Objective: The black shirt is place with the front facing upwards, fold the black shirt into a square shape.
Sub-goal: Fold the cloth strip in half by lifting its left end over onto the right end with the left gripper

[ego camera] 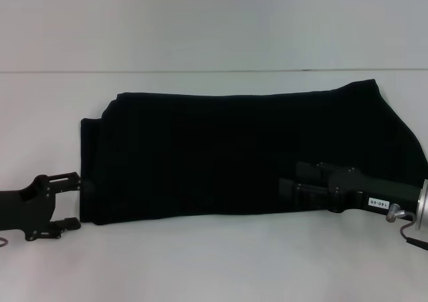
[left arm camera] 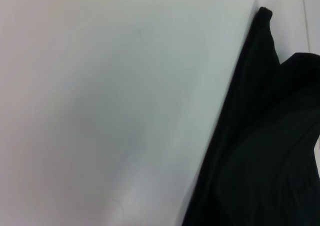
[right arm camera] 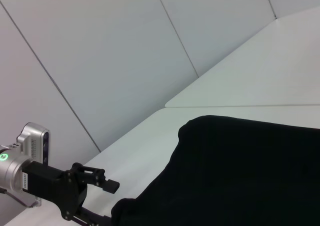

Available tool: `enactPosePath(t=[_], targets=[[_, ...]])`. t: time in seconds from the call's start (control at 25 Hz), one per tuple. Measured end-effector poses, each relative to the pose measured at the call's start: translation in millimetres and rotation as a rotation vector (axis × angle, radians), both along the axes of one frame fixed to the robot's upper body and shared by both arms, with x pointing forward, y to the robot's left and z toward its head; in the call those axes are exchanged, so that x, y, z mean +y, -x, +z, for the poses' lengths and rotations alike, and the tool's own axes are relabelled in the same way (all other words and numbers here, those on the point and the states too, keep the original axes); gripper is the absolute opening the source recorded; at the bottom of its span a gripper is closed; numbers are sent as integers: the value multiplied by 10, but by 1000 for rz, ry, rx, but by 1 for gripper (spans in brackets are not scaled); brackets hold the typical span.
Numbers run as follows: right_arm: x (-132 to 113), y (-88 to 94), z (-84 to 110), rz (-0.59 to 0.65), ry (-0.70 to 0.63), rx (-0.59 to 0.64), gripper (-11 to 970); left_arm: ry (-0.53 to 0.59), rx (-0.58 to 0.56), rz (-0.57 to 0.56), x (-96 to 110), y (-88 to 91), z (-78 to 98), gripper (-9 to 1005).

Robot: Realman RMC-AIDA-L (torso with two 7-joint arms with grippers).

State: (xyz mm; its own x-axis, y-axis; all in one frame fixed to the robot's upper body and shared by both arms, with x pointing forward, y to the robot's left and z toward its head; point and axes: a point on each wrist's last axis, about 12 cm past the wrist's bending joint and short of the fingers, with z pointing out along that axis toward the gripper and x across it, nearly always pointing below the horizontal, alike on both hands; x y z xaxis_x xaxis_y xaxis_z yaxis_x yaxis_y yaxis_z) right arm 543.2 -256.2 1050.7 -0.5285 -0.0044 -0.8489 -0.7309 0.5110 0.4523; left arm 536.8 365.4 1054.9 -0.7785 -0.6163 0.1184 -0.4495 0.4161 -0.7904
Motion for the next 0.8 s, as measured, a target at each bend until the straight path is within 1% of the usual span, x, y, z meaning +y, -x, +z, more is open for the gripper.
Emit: enactPosePath(t=[0.4,0.8], targets=[[0,0,0,0,0,0,837,8,-5,-8,-67,-35,1,759],[18,2,1,4,-4,-2,837,2,-19,-34,-142,-124,48,738]])
